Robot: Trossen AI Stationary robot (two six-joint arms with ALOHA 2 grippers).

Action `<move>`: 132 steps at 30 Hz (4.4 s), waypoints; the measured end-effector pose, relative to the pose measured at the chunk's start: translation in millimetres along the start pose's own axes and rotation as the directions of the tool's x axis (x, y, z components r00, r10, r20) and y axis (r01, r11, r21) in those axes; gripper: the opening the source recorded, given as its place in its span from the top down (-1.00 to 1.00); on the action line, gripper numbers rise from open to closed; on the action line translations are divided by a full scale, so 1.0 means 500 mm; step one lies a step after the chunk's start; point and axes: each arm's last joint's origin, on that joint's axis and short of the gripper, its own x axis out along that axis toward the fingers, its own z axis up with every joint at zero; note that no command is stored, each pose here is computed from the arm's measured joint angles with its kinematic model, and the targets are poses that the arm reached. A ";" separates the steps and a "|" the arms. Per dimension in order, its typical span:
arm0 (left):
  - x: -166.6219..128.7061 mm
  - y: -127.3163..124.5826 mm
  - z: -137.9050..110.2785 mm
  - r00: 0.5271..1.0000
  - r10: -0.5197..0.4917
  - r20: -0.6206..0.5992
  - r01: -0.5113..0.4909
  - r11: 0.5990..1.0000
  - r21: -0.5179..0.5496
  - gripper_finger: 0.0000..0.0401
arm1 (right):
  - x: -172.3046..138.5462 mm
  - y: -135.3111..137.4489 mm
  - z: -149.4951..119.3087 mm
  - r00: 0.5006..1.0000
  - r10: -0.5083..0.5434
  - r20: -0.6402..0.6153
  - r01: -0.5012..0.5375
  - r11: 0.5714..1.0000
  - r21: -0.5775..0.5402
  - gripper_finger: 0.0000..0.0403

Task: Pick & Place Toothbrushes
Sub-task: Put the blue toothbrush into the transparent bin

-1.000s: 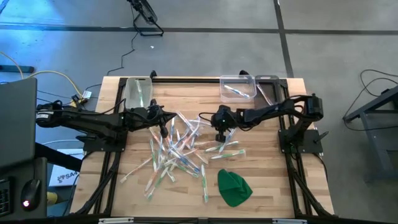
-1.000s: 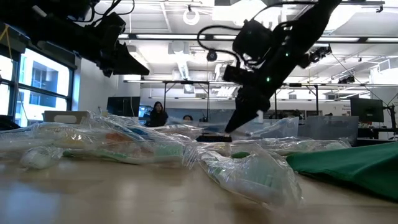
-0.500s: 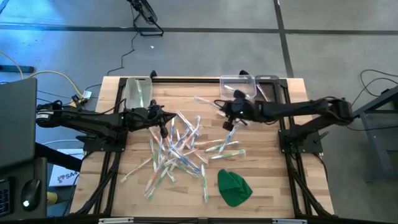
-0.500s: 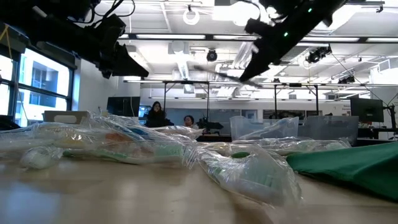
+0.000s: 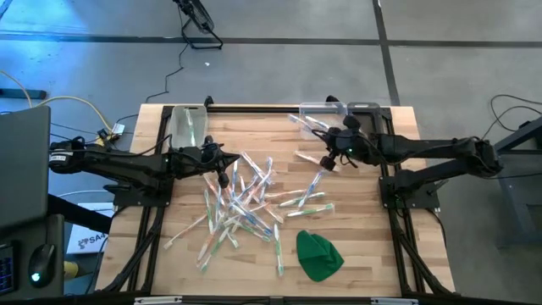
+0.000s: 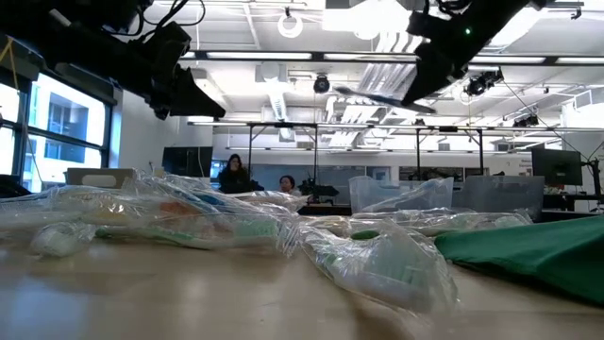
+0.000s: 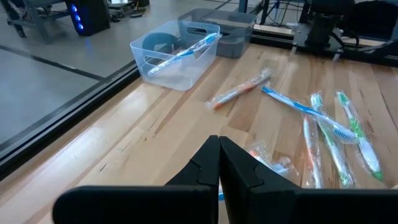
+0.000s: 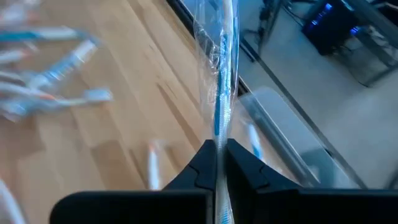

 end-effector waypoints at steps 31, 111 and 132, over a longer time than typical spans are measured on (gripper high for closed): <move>0.000 0.000 0.000 1.000 0.006 0.002 -0.006 1.000 0.004 1.00 | 0.182 -0.152 -0.077 0.922 -0.056 -0.383 0.007 0.992 -0.128 0.97; 0.000 0.000 0.001 1.000 0.008 0.002 -0.008 1.000 0.004 1.00 | 0.182 -0.197 -0.101 0.889 0.302 -0.344 -0.298 0.952 0.066 0.98; 0.000 0.001 0.001 1.000 0.008 0.002 -0.008 1.000 0.004 1.00 | 0.259 -0.205 -0.104 0.940 0.078 -0.333 -0.079 0.997 0.010 0.99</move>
